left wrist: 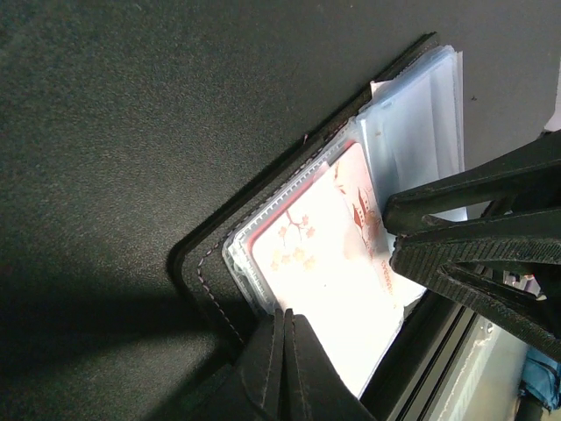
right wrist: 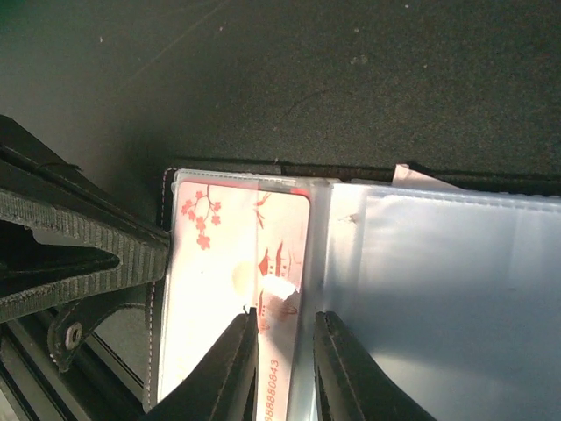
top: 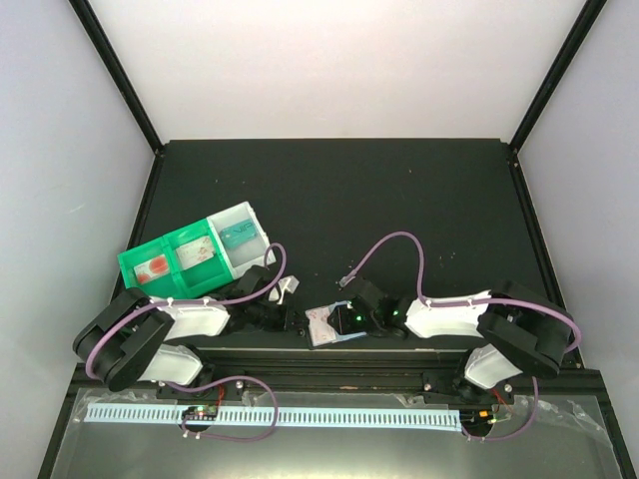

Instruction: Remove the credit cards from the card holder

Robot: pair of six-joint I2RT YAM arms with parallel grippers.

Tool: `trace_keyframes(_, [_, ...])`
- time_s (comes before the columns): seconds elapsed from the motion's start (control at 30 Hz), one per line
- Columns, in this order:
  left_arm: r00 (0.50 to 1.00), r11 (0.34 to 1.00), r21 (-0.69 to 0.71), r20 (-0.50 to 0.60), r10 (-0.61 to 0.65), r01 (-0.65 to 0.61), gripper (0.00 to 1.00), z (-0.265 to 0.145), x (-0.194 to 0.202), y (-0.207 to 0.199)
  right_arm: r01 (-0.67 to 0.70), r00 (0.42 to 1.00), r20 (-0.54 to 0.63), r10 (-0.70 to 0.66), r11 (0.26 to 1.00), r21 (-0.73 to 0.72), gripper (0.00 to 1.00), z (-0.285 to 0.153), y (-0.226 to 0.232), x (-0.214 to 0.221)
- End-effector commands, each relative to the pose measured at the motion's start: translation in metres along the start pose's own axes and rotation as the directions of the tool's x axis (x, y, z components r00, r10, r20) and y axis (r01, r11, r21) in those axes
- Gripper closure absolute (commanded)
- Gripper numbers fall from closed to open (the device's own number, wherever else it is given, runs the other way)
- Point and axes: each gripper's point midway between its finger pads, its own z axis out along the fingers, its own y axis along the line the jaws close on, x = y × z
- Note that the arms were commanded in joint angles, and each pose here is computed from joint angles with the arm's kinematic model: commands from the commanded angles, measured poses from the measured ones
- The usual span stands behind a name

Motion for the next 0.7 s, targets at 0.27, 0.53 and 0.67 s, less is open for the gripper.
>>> trace_keyframes(0.27, [1.0, 0.998, -0.065, -0.01, 0.002, -0.002, 0.98, 0.006, 0.006, 0.019, 0.007, 1.0, -0.001, -0.007, 0.999, -0.032, 0.82, 0.005, 0.008, 0.0])
trace_keyframes(0.53, [1.0, 0.997, -0.075, -0.015, 0.002, -0.004, 0.98, 0.006, 0.006, 0.02, -0.001, 0.999, -0.032, 0.001, 1.0, -0.012, 0.82, 0.014, 0.003, 0.005])
trace_keyframes(0.67, [1.0, 0.997, -0.08, -0.01, 0.012, -0.013, 0.99, 0.006, 0.003, 0.019, -0.006, 1.0, -0.001, 0.006, 1.0, 0.002, 0.85, 0.01, -0.001, 0.001])
